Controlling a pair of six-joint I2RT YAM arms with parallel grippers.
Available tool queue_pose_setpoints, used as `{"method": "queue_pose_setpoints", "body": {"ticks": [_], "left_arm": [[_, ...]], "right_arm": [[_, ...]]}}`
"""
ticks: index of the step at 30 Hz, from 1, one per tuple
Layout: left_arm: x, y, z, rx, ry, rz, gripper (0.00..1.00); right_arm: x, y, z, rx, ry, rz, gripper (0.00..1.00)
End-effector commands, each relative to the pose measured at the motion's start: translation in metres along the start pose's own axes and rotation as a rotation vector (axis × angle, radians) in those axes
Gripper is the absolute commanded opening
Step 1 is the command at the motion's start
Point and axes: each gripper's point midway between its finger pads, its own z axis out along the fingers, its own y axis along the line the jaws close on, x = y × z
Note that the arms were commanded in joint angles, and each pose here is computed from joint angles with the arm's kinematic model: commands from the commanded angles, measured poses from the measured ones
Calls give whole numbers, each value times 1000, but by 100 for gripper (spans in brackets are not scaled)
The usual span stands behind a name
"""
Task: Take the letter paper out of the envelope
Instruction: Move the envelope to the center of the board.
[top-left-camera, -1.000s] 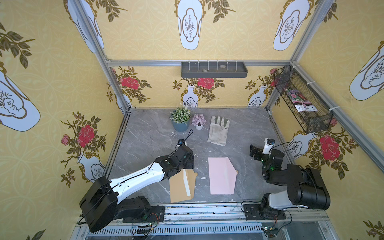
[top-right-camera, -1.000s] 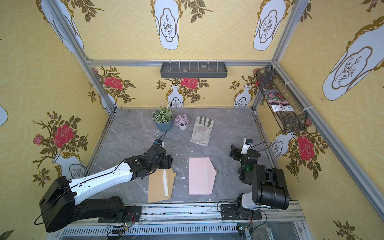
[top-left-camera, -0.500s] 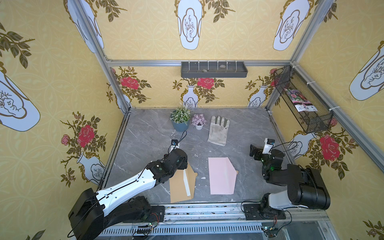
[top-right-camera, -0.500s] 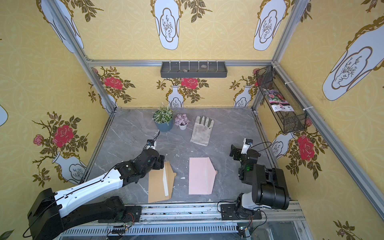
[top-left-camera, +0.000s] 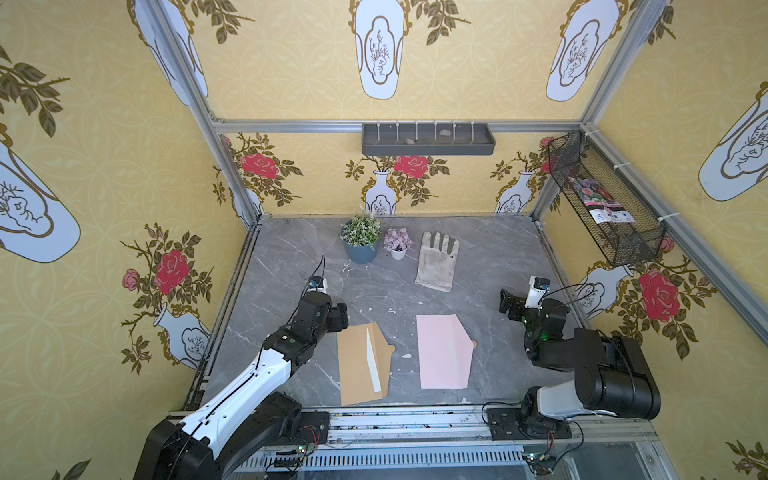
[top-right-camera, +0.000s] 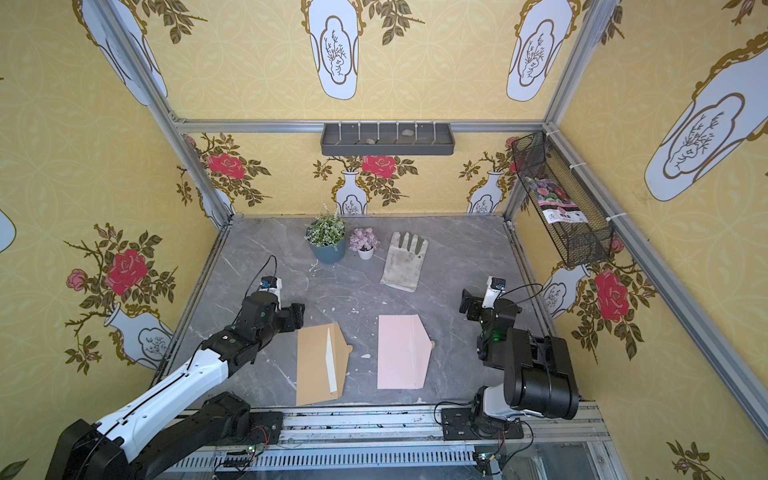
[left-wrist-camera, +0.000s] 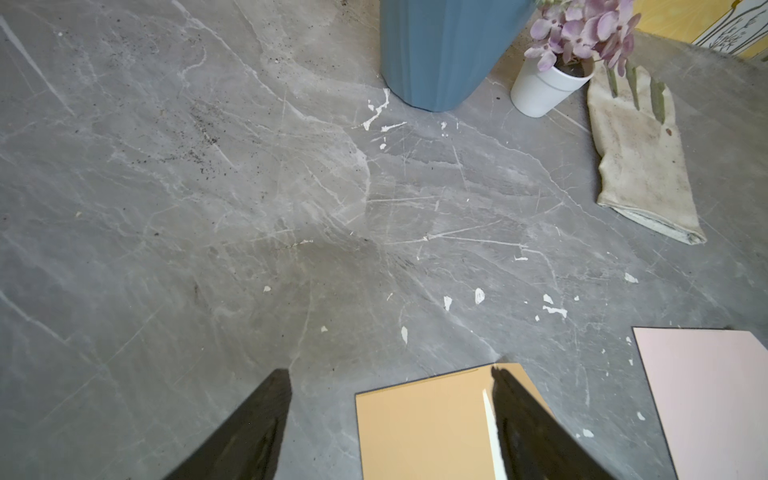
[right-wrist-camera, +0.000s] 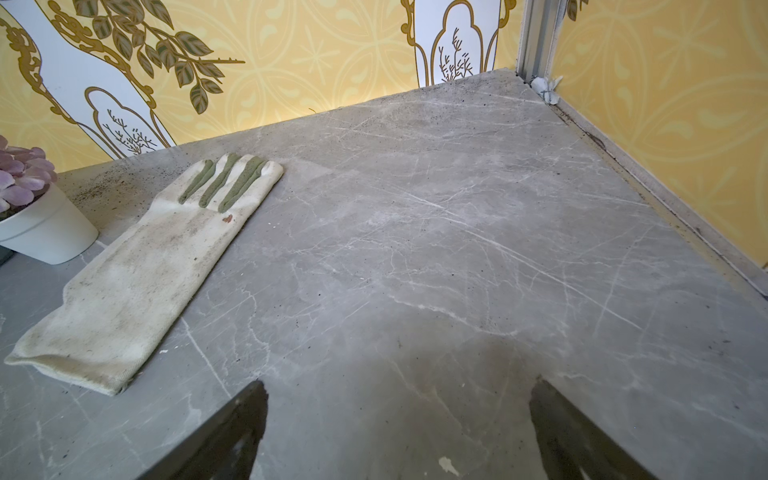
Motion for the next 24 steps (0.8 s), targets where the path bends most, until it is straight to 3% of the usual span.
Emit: {"method": "queue_pose_setpoints", "body": {"ticks": [1, 5, 8, 13, 16, 19, 21, 24], "left_arm": [[-14, -2, 12, 15, -36, 39, 82], [-12, 10, 36, -16, 0, 24, 83], [-5, 3, 53, 30, 44, 24, 84], [4, -1, 69, 38, 108, 32, 84], [2, -3, 68, 51, 98, 32, 84], [-2, 2, 62, 28, 67, 38, 84], [-5, 8, 57, 0, 38, 38, 84], [-7, 13, 52, -18, 15, 41, 84]], "right_arm": [[-13, 2, 0, -10, -49, -12, 98], [-16, 4, 2, -12, -51, -16, 98], [-32, 35, 20, -54, 95, -131, 98], [-74, 196, 12, -214, 102, -496, 98], [-70, 277, -11, -242, 179, -596, 98], [-41, 319, -34, -281, 336, -518, 98], [-15, 338, -51, -355, 444, -378, 98], [6, 354, -78, -470, 479, -251, 99]]}}
